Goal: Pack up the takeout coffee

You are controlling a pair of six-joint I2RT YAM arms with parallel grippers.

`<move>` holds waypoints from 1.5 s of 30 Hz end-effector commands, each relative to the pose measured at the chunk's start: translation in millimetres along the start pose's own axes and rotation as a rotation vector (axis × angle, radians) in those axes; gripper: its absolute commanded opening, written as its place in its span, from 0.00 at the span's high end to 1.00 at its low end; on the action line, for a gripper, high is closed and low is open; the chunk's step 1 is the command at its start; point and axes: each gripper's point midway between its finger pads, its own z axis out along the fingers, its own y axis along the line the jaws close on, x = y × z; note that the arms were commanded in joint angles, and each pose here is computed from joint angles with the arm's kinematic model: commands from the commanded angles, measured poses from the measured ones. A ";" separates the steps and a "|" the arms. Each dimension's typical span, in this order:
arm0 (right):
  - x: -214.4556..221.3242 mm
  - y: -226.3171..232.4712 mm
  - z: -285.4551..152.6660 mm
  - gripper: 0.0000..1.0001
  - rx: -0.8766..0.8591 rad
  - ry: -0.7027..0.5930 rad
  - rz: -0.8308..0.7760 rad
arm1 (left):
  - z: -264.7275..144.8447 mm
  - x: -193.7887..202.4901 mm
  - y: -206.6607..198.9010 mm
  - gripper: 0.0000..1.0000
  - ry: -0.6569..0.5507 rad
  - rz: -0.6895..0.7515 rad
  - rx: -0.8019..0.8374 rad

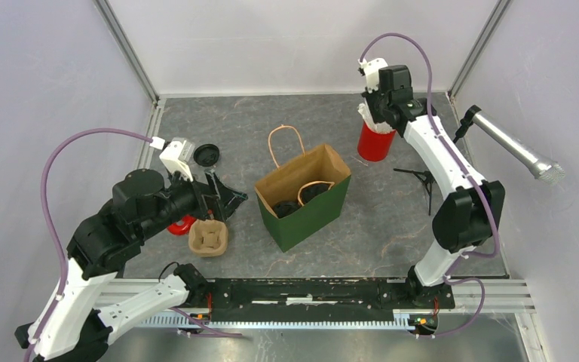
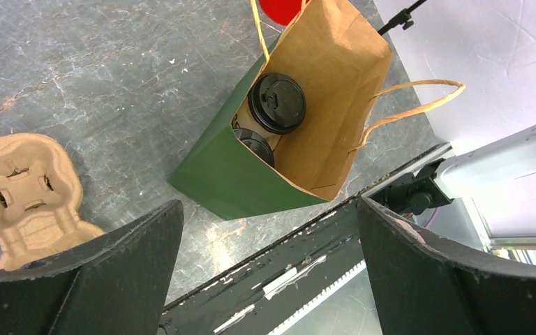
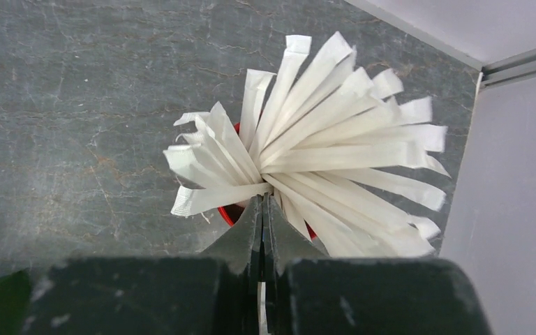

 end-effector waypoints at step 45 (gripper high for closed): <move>-77.6 93.3 -350.5 1.00 -0.892 -0.625 0.436 | 10.0 8.7 -0.2 0.00 0.043 0.006 0.001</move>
